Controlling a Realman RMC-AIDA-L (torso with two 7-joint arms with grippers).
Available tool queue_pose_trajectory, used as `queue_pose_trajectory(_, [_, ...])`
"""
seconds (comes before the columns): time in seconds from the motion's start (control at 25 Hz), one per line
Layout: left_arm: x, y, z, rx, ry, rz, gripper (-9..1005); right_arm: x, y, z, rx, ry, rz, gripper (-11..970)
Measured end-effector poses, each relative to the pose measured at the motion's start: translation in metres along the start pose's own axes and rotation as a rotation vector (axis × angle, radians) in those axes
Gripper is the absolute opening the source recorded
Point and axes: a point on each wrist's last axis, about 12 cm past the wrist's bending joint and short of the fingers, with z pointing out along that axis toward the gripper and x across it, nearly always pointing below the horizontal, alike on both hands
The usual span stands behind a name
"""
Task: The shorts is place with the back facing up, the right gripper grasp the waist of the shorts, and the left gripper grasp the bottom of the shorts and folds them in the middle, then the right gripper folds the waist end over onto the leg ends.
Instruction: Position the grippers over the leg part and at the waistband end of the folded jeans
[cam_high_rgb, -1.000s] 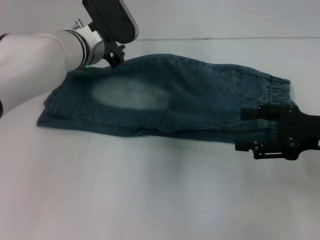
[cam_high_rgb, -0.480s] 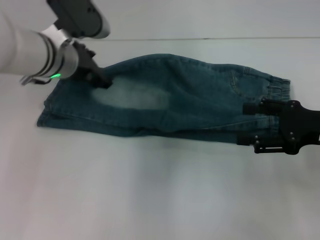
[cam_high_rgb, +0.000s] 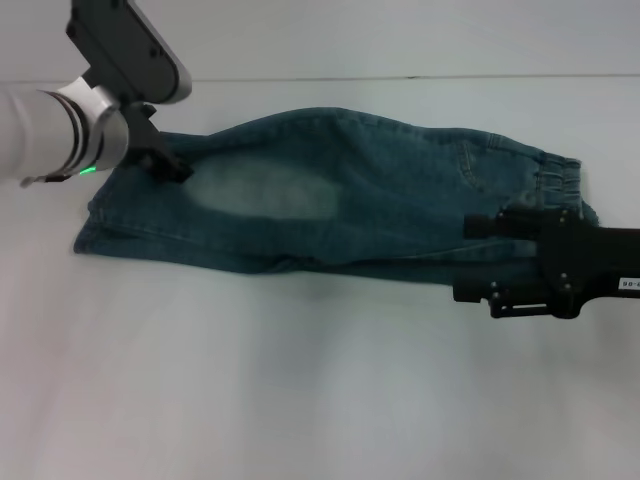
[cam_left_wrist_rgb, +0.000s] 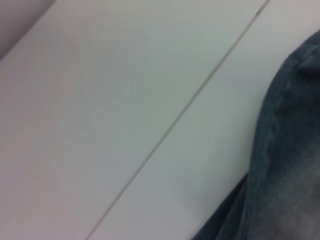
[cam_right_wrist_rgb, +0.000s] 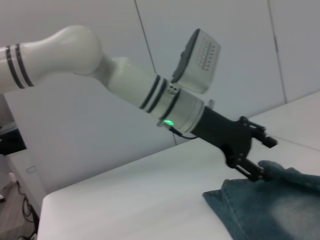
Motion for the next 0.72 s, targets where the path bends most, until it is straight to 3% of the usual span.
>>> queue_pose_trajectory(0.36, [0.004, -0.002, 0.020, -0.026, 0.006, 0.045, 639, 0.003, 0.002, 0.002, -0.015, -0.001, 0.013, 916])
queue_pose_trajectory(0.72, [0.007, 0.002, 0.024, -0.031, 0.022, 0.068, 643, 0.004, -0.001, -0.001, 0.023, -0.010, 0.005, 916])
